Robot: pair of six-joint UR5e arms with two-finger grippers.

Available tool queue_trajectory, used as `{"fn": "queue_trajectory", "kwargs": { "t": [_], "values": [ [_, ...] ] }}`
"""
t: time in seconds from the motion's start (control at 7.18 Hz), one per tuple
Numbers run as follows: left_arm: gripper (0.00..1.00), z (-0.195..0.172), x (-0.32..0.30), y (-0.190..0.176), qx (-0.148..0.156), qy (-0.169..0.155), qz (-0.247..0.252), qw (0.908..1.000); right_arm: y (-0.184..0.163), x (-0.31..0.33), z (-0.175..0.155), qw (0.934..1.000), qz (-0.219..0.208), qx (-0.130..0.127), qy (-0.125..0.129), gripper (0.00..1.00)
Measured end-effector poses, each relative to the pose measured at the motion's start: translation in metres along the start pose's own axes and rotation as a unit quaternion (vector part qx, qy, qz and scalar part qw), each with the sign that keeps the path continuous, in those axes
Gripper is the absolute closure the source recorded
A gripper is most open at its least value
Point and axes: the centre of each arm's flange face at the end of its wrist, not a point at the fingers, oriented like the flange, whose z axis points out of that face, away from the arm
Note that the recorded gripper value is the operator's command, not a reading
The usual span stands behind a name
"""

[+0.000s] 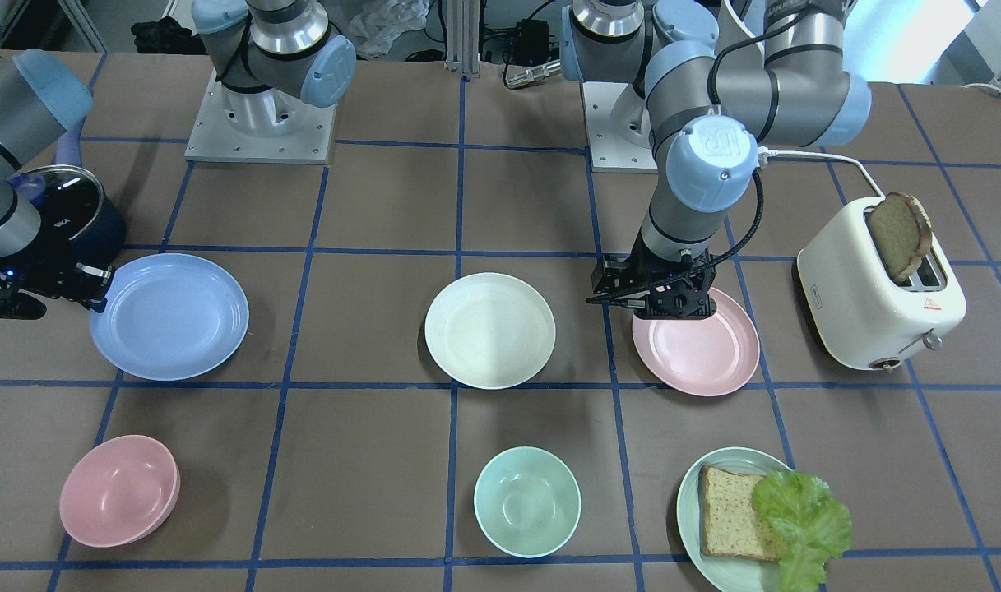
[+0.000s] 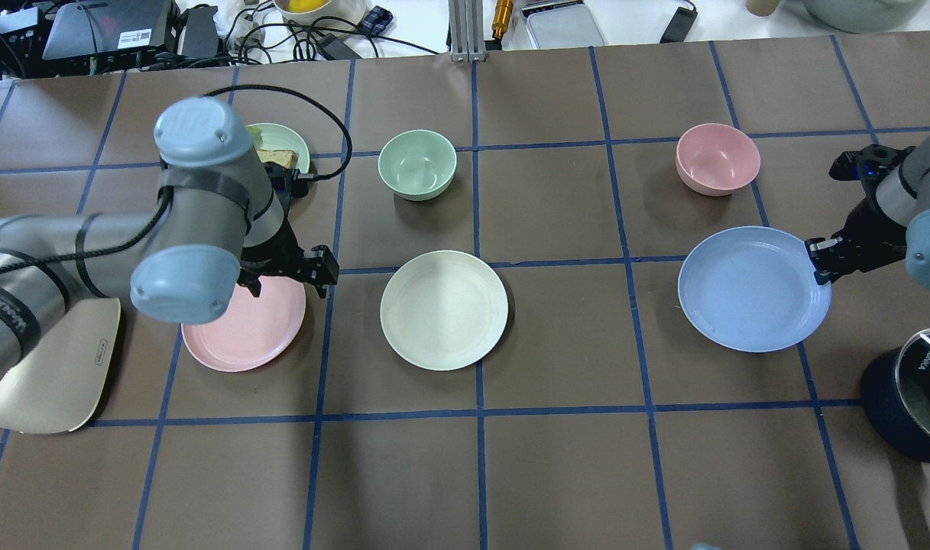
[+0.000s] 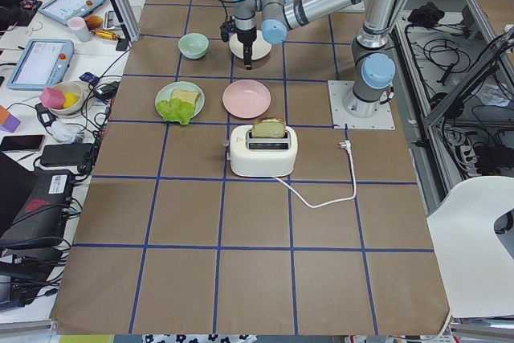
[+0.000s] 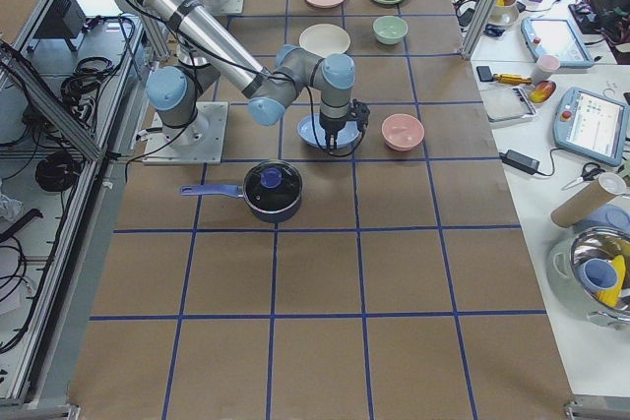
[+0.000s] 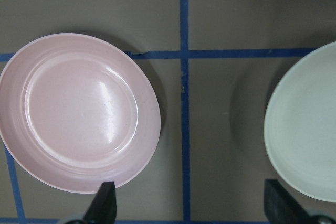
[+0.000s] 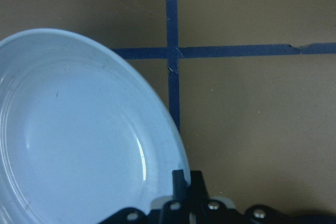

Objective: Stack three plates with pink and blue
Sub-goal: 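Lower the left gripper to the pink plate rim and grasp it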

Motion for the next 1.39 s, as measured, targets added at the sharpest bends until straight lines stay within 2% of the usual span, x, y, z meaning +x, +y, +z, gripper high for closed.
{"fn": "queue_trajectory", "kwargs": {
  "t": [0.14, 0.28, 0.42, 0.7, 1.11, 1.39],
  "values": [
    [0.30, 0.026, 0.000, 0.009, 0.006, -0.005, 0.004, 1.0000, -0.002, 0.000, -0.003, 1.0000, -0.001, -0.002, -0.001, 1.00],
    [0.52, 0.042, 0.001, 0.014, 0.004, -0.008, 0.006, 0.9999, -0.003, 0.000, -0.006, 1.0000, 0.000, -0.003, -0.002, 1.00],
    [0.63, 0.051, 0.001, 0.016, 0.000, -0.008, 0.007, 0.9999, -0.003, 0.000, -0.006, 1.0000, 0.001, -0.006, -0.003, 1.00],
    [0.63, 0.061, 0.002, 0.014, -0.004, -0.009, 0.009, 0.9999, -0.004, -0.003, -0.008, 0.9999, 0.004, -0.011, -0.006, 1.00],
    [1.00, 0.067, 0.002, 0.006, 0.007, -0.010, 0.008, 0.9999, -0.009, -0.013, -0.012, 0.9999, 0.003, -0.009, -0.003, 1.00],
    [1.00, 0.068, 0.003, 0.004, 0.012, -0.014, 0.011, 0.9998, -0.009, -0.015, -0.012, 0.9999, 0.003, -0.011, -0.004, 1.00]
  ]
}}
